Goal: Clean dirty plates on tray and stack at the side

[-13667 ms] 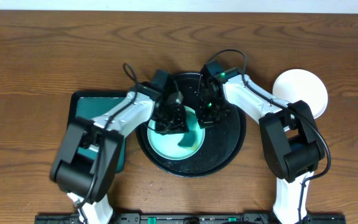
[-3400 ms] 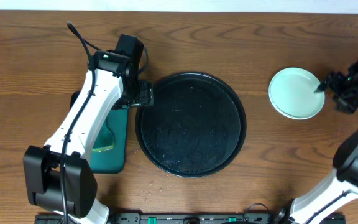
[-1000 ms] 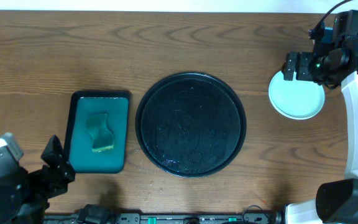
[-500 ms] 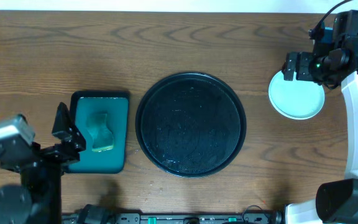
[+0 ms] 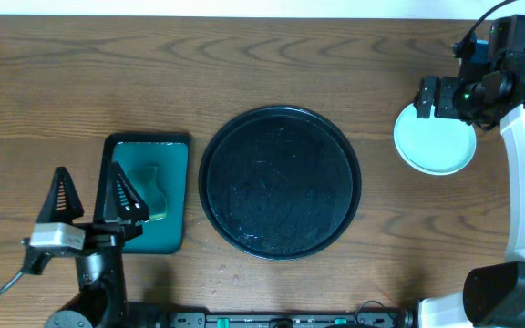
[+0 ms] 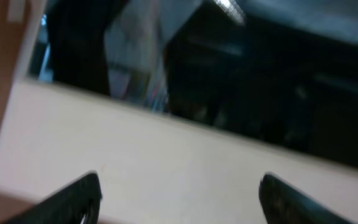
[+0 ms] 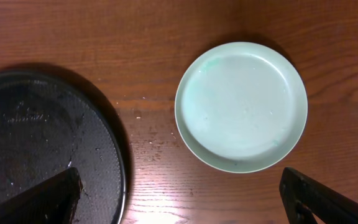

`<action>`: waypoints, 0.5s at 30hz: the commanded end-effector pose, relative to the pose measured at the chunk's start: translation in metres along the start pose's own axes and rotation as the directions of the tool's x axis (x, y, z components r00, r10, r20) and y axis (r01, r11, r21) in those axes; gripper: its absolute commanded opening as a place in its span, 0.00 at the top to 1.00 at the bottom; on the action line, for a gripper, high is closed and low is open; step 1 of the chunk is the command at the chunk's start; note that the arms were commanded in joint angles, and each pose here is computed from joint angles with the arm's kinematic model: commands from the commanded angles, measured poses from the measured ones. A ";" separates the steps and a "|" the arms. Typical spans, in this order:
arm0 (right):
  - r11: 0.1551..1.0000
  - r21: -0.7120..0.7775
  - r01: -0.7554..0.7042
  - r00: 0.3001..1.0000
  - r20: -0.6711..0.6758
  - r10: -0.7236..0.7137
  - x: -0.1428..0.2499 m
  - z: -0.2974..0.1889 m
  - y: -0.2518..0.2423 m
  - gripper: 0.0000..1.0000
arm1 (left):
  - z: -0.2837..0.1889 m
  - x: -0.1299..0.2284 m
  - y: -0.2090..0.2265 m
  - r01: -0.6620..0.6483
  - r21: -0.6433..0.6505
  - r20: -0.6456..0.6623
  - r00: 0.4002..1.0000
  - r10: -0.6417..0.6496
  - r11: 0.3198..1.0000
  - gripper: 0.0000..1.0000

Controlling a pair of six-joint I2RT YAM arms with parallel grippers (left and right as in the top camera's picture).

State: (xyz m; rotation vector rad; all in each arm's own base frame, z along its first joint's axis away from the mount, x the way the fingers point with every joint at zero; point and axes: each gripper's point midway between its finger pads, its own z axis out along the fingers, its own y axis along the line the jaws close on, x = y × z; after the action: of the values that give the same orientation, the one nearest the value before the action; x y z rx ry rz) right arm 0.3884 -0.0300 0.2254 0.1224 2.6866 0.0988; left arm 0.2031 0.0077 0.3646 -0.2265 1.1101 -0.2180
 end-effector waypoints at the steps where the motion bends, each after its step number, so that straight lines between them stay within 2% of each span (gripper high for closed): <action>1: 1.000 0.001 0.010 1.000 0.003 -0.010 0.000 -0.001 0.001 0.01 | -0.008 0.008 -0.006 -0.007 0.067 0.033 0.999 0.005 0.998 0.18; 15: 1.000 0.001 0.010 1.000 0.003 -0.010 0.000 -0.001 0.001 0.01 | -0.017 0.037 0.014 -0.026 0.037 0.112 0.993 0.021 0.999 0.18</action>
State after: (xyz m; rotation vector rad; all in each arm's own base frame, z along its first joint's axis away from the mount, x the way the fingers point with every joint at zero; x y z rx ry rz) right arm 0.3885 -0.0300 0.2255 0.1222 2.6862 0.0992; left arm 0.2016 0.0100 0.3327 -0.2016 1.0035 -0.2101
